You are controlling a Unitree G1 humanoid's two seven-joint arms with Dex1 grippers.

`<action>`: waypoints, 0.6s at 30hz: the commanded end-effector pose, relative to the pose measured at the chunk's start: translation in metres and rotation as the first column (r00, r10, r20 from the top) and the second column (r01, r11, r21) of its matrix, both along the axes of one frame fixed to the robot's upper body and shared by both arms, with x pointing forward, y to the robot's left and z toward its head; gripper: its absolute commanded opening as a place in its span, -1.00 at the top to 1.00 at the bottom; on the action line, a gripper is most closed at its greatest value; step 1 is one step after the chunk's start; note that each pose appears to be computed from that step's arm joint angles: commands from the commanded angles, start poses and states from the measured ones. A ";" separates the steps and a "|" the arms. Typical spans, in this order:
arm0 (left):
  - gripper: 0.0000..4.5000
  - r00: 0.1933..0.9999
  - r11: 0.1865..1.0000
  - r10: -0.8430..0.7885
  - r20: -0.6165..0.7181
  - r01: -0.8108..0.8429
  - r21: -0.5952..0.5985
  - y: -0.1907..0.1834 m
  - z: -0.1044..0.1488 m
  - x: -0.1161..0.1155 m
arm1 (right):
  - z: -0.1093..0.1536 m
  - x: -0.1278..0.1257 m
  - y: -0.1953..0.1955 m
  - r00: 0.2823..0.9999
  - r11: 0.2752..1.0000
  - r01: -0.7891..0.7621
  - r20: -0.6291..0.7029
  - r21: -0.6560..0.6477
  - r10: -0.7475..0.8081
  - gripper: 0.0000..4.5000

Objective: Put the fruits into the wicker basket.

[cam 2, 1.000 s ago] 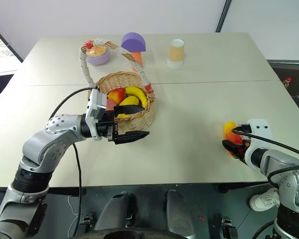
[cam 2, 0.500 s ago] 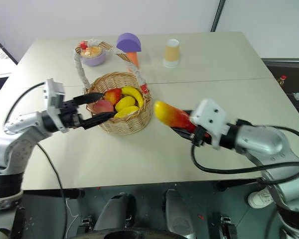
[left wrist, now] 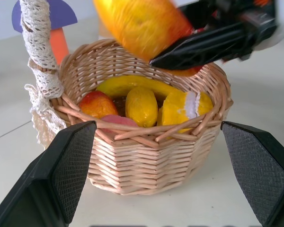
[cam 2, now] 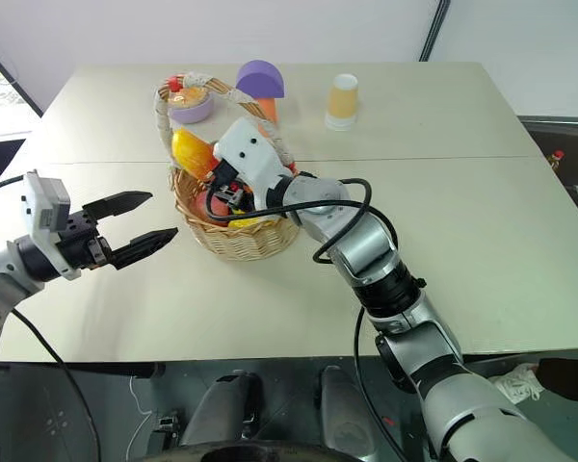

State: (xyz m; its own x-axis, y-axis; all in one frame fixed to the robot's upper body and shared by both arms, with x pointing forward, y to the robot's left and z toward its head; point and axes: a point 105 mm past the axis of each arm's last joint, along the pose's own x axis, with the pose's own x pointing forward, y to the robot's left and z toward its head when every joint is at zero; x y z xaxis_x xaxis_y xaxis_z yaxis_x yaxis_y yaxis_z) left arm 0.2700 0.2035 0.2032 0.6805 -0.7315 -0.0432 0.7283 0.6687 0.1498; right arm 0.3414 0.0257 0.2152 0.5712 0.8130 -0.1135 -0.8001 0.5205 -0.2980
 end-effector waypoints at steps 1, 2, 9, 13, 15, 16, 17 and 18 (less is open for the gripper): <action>-1.00 0.999 1.000 -0.009 0.053 0.009 -0.006 -0.003 0.013 -0.004 | 0.025 -0.012 0.005 0.993 0.995 -0.067 0.098 0.068 0.060 -0.85; -1.00 0.998 1.000 -0.016 0.055 0.016 -0.011 -0.005 0.014 -0.003 | 0.031 -0.019 0.005 0.988 0.992 -0.094 0.131 0.085 0.083 -0.97; -1.00 0.995 0.995 -0.071 0.064 0.075 -0.069 -0.025 0.017 0.006 | 0.027 -0.087 -0.033 0.934 0.904 -0.354 0.038 0.239 0.356 -0.97; -1.00 0.993 0.991 -0.102 0.052 0.106 -0.085 -0.032 0.014 0.008 | 0.004 -0.079 -0.074 0.974 0.958 -0.202 -0.063 0.205 0.219 -0.97; -1.00 0.992 0.989 -0.117 0.043 0.121 -0.090 -0.035 0.013 0.009 | 0.001 -0.066 -0.092 0.993 0.978 -0.085 -0.066 0.192 0.100 -0.97; -1.00 0.991 0.987 -0.128 0.038 0.131 -0.096 -0.038 0.012 0.009 | 0.001 -0.058 -0.100 0.998 0.980 -0.019 -0.062 0.200 0.033 -0.97; -1.00 0.990 0.984 -0.140 0.035 0.143 -0.108 -0.041 0.011 0.010 | 0.002 -0.045 -0.106 0.998 0.973 0.055 -0.052 0.223 -0.045 -0.97; -1.00 0.988 0.982 -0.148 0.034 0.151 -0.116 -0.043 0.011 0.011 | 0.003 -0.036 -0.109 0.995 0.966 0.102 -0.046 0.239 -0.094 -0.97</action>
State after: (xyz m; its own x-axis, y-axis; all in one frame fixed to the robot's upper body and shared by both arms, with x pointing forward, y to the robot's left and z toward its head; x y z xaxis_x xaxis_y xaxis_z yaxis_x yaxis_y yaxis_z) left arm 0.2827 0.1647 0.2081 0.5848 -0.8102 0.0412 0.8057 0.5859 0.0867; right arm 0.2951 -0.0773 0.2057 0.5890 0.8081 -0.0038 -0.8044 0.5858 -0.0991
